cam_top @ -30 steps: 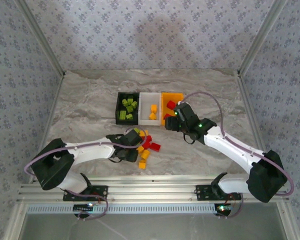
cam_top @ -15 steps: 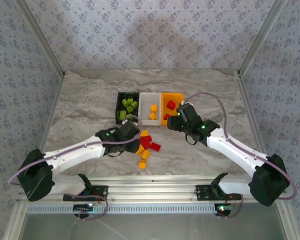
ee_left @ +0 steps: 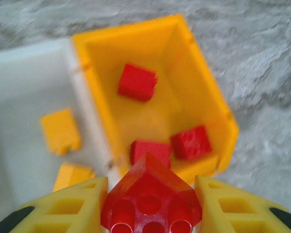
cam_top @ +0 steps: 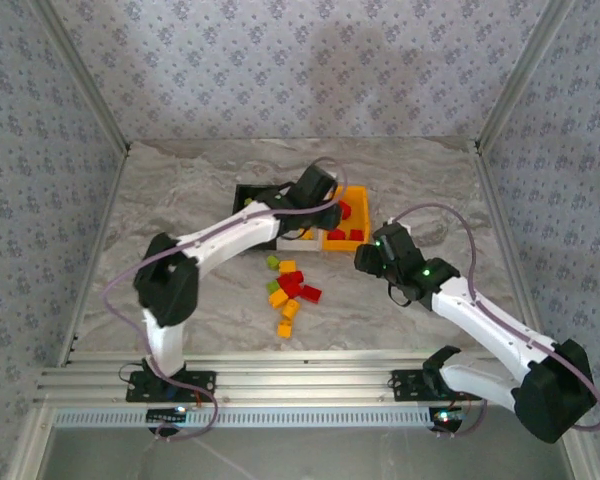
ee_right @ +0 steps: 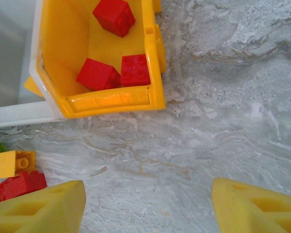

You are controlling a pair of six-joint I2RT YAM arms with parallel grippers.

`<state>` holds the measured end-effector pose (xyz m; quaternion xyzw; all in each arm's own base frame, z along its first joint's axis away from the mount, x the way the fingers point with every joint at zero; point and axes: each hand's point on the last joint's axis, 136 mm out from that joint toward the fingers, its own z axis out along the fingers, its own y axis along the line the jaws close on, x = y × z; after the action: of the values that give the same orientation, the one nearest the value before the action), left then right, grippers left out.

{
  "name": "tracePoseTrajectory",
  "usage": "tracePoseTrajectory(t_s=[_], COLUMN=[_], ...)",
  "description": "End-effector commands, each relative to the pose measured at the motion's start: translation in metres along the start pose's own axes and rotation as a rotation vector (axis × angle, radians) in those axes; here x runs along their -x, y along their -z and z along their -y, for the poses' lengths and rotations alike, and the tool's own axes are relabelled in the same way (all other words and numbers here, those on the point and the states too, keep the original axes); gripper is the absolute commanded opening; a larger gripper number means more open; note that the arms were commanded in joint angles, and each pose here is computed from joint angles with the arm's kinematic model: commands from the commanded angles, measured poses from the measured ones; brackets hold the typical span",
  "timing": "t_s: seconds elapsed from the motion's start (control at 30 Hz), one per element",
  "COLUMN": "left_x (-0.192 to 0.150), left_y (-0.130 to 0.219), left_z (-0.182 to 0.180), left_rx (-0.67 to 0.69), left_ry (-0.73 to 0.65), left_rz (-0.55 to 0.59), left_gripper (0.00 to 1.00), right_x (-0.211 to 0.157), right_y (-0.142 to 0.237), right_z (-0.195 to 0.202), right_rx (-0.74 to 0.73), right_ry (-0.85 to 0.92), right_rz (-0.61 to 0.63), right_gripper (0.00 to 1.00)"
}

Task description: Sort the legos into containers by color

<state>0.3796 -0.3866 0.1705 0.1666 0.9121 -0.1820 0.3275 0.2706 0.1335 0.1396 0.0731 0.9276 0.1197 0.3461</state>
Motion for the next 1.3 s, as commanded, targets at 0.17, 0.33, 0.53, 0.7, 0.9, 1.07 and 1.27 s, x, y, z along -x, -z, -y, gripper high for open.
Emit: tracePoseTrajectory(t_s=[0.17,0.33,0.53,0.7,0.9,1.07,1.27], left_x=[0.034,0.044,0.063,0.077,0.054,-0.003,-0.084], left_y=[-0.049,-0.057,-0.034,0.019,0.094,0.136,0.165], left_z=[0.016,0.015,0.024,0.029,0.02,-0.003,-0.056], left_rx=[-0.029,-0.029,-0.062,-0.116,-0.17,-0.13,-0.021], left_ry=[-0.023,-0.003,0.009,0.036,0.093,0.111,0.153], left_rz=[-0.023,-0.02,0.02,0.097,0.191,0.207,0.173], left_gripper=[0.41,0.57,0.71,0.84,0.98,0.99,1.0], right_x=[-0.006,-0.006,-0.006,-0.004,-0.005,-0.019,-0.059], right_y=[0.002,0.0,-0.002,-0.004,-0.007,-0.012,-0.017], right_z=[0.014,0.009,0.004,-0.009,-0.034,-0.058,-0.09], right_rx=[-0.041,-0.017,0.002,0.063,0.149,0.186,0.215], right_ry=[-0.034,-0.032,-0.029,-0.01,0.026,0.119,0.23], right_rz=[0.003,0.0,-0.01,-0.011,-0.02,-0.067,-0.166], right_gripper=[0.71,0.72,0.73,0.73,0.74,0.75,0.75])
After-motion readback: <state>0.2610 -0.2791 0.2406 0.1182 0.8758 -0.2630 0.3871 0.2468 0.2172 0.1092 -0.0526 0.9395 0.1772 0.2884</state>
